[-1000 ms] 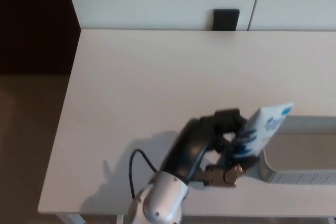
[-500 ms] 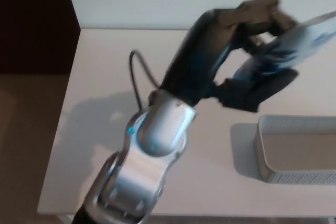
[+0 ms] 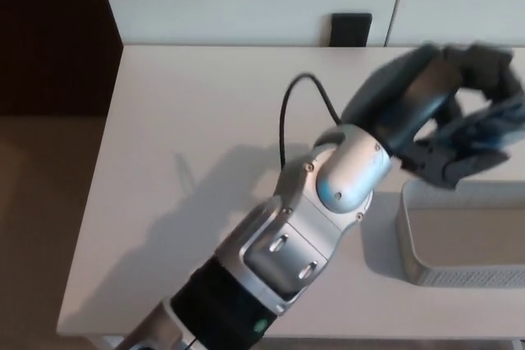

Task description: The robot walks towards a table in front, picks a shampoo with left hand and puts it in a small grey container

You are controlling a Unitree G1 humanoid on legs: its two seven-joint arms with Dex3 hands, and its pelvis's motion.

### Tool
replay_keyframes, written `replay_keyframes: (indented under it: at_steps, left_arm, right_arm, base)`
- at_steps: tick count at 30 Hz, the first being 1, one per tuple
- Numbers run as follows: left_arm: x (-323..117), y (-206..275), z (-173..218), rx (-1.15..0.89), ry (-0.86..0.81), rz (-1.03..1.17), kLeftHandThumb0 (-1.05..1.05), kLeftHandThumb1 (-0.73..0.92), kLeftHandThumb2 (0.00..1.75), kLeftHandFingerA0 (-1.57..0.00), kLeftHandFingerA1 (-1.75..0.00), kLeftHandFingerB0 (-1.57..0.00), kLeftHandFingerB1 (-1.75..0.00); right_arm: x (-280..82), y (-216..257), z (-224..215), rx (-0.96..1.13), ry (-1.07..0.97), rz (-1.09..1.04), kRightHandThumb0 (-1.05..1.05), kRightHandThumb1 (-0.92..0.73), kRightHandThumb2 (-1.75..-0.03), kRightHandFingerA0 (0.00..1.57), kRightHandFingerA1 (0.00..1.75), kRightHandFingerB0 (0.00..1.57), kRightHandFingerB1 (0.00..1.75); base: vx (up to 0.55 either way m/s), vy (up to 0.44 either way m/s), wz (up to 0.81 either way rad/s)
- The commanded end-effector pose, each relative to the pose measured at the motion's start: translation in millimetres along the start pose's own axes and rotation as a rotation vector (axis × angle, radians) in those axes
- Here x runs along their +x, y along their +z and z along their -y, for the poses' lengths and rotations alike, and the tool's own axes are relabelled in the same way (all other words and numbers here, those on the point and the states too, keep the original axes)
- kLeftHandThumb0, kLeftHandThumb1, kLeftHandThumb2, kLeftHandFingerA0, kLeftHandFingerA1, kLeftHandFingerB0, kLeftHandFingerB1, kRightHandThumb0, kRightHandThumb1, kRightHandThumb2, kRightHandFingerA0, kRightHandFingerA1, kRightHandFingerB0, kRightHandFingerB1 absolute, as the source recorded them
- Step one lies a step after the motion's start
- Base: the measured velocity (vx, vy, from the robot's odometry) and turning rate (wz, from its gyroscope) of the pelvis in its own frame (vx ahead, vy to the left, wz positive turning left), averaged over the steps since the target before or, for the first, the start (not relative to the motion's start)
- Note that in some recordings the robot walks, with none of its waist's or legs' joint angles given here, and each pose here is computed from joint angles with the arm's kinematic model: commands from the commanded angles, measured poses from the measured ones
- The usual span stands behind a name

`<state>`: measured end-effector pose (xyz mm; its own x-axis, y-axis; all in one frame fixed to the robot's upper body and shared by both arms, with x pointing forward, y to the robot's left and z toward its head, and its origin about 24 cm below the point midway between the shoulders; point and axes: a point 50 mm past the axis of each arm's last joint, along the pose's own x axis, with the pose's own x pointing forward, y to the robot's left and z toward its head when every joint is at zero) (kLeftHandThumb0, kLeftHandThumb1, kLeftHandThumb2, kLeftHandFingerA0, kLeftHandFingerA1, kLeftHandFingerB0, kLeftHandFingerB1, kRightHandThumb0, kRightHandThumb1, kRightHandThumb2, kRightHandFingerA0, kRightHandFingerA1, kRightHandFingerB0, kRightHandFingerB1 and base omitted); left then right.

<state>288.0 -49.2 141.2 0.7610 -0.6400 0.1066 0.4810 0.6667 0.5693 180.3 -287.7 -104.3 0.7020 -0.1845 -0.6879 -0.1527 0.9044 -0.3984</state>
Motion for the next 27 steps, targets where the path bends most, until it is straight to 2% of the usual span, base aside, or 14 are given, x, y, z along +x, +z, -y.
replay_keyframes:
  at_steps: [1,5,8,9,12,14,16,17,18,19,23,24,25,27]
  left_arm:
    - [19,29,21,0.023,-0.016,0.045,-0.05,0.66,0.79,-0.87,-1.53,-0.82,-1.26]
    - [20,29,25,0.019,-0.028,0.05,-0.05,0.66,0.79,-0.87,-1.53,-0.82,-1.26]
    - [20,27,49,-0.007,-0.109,0.054,-0.09,0.73,0.69,-0.8,-1.52,-0.79,-1.25]
    - [18,25,58,-0.01,-0.118,0.043,-0.08,0.7,0.74,-0.85,-1.48,-0.84,-1.2]
    - [18,25,58,-0.009,-0.117,0.044,-0.08,0.7,0.74,-0.85,-1.48,-0.84,-1.2]
    - [8,19,83,-0.009,-0.21,0.012,-0.07,0.65,0.78,-0.9,-1.48,-0.86,-1.19]
    - [6,18,86,-0.001,-0.22,0.01,-0.07,0.65,0.78,-0.9,-1.48,-0.86,-1.19]
    - [3,19,91,-0.012,-0.247,0.015,-0.07,0.68,0.76,-0.78,-1.59,-0.8,-1.27]
    - [0,20,97,-0.026,-0.282,0.023,-0.07,0.68,0.76,-0.78,-1.59,-0.8,-1.27]
    - [-1,23,99,-0.023,-0.299,0.031,-0.03,0.72,0.76,-0.71,-1.65,-0.72,-1.37]
    - [-2,28,99,-0.013,-0.316,0.04,-0.03,0.72,0.76,-0.71,-1.65,-0.72,-1.37]
    - [-3,46,101,-0.029,-0.321,0.112,0.28,0.71,0.75,-0.77,-1.55,-0.77,-1.23]
    - [-3,51,101,-0.031,-0.32,0.131,0.35,0.75,0.68,-0.89,-1.41,-0.79,-1.13]
    - [-4,52,101,-0.03,-0.319,0.135,0.35,0.75,0.68,-0.89,-1.41,-0.79,-1.13]
  right_arm:
    - [1,3,0,0.011,0.007,0.005,-0.37,-0.63,-0.58,0.66,0.42,0.47,0.36]
    - [1,4,-1,0.008,0.009,0.009,-0.37,-0.63,-0.58,0.66,0.42,0.47,0.36]
    - [2,7,0,0.024,0.015,0.022,-0.38,-0.63,-0.59,0.66,0.43,0.47,0.37]
    - [2,9,1,0.018,0.018,0.045,-0.37,-0.64,-0.59,0.63,0.44,0.47,0.37]
    - [2,9,1,0.018,0.018,0.046,-0.37,-0.64,-0.59,0.63,0.44,0.47,0.37]
    - [1,10,1,-0.049,0.032,0.064,-0.51,-0.7,-0.62,0.59,0.4,0.47,0.35]
    - [1,10,1,-0.045,0.033,0.065,-0.51,-0.7,-0.62,0.59,0.4,0.47,0.35]
    - [1,9,1,-0.036,0.043,0.063,-0.48,-0.68,-0.62,0.76,0.48,0.64,0.42]
    - [0,8,2,-0.024,0.056,0.06,-0.48,-0.68,-0.62,0.76,0.48,0.64,0.42]
    - [1,9,3,-0.04,0.065,0.062,-0.5,-0.71,-0.62,0.74,0.47,0.66,0.42]
    - [1,11,3,-0.069,0.075,0.068,-0.5,-0.71,-0.62,0.74,0.47,0.66,0.42]
    - [2,12,4,-0.099,0.081,0.064,-0.51,-0.73,-0.63,0.73,0.46,0.67,0.42]
    - [2,11,4,-0.103,0.081,0.063,-0.51,-0.73,-0.63,0.73,0.46,0.67,0.42]
    - [1,11,4,-0.103,0.082,0.062,-0.51,-0.73,-0.63,0.73,0.46,0.67,0.42]
  base:
    - [0.0,0.0,0.0]
    - [0.0,0.0,0.0]
    - [0.0,0.0,0.0]
    - [0.0,0.0,0.0]
    - [0.0,0.0,0.0]
    - [0.0,0.0,0.0]
    - [0.0,0.0,0.0]
    - [0.0,0.0,0.0]
    - [0.0,0.0,0.0]
    - [0.0,0.0,0.0]
    - [0.0,0.0,0.0]
    - [0.0,0.0,0.0]
    - [0.0,0.0,0.0]
    - [0.0,0.0,0.0]
